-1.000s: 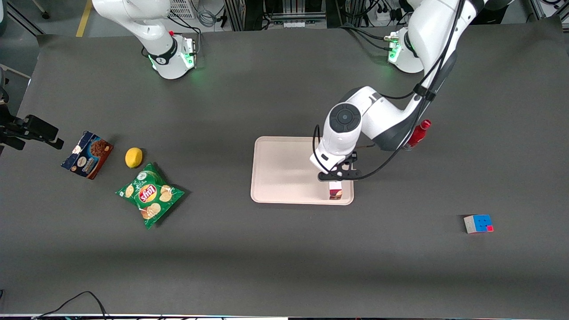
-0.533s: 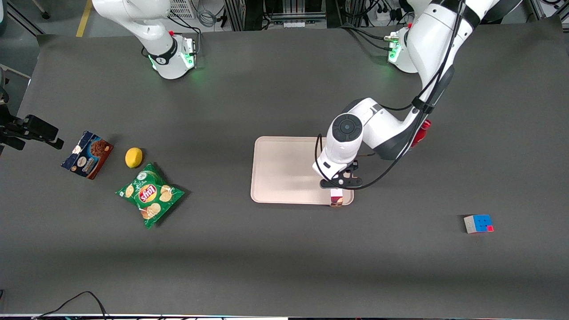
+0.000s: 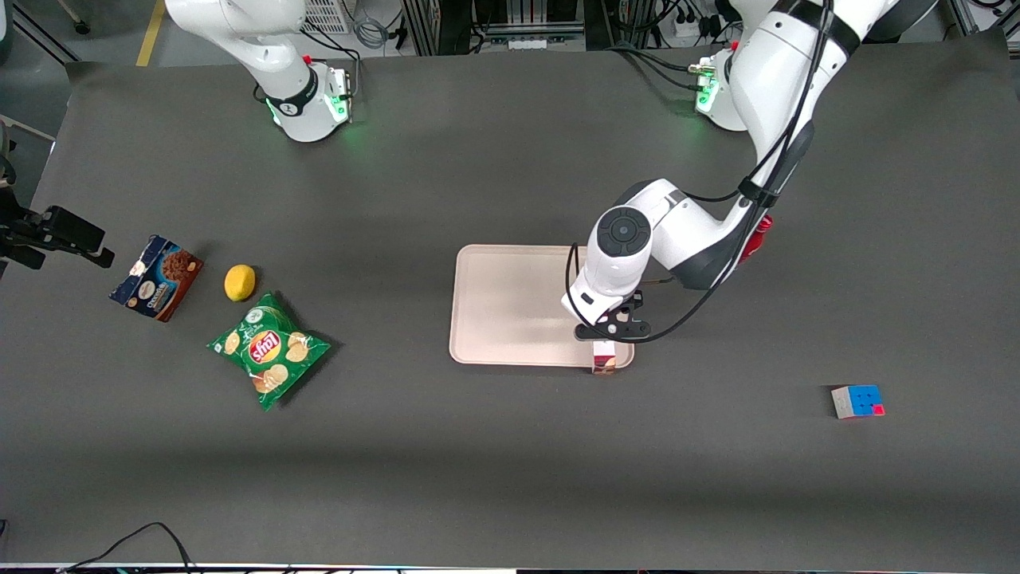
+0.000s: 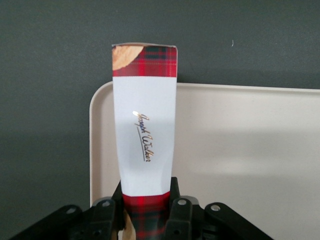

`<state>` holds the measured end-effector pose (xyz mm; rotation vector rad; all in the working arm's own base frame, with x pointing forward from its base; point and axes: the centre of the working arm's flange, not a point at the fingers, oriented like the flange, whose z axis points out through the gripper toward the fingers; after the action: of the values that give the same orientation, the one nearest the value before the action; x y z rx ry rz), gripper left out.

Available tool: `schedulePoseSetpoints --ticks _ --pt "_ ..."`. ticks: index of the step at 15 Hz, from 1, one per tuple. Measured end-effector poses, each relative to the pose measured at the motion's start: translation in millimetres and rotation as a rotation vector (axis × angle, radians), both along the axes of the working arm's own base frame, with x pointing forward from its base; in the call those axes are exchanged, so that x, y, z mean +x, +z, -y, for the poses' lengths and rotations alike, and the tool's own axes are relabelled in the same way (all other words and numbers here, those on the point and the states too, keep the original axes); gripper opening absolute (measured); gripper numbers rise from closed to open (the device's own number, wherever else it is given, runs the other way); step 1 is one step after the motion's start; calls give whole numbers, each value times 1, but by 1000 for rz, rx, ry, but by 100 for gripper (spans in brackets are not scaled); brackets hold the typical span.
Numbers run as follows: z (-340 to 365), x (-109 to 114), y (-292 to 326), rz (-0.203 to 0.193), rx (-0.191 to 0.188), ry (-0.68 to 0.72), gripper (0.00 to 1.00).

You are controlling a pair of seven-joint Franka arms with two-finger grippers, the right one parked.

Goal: Place red cookie box on tray
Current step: 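Lower the cookie box onto the tray and open the left gripper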

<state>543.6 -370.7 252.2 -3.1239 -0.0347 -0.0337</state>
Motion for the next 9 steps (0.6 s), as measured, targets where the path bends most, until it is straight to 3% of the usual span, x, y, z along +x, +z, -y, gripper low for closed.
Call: schedulePoseSetpoints --ticks 5,9 --pt "0 0 -5 -4 5 -5 35" --pt "-1 0 -5 -3 8 -6 48"
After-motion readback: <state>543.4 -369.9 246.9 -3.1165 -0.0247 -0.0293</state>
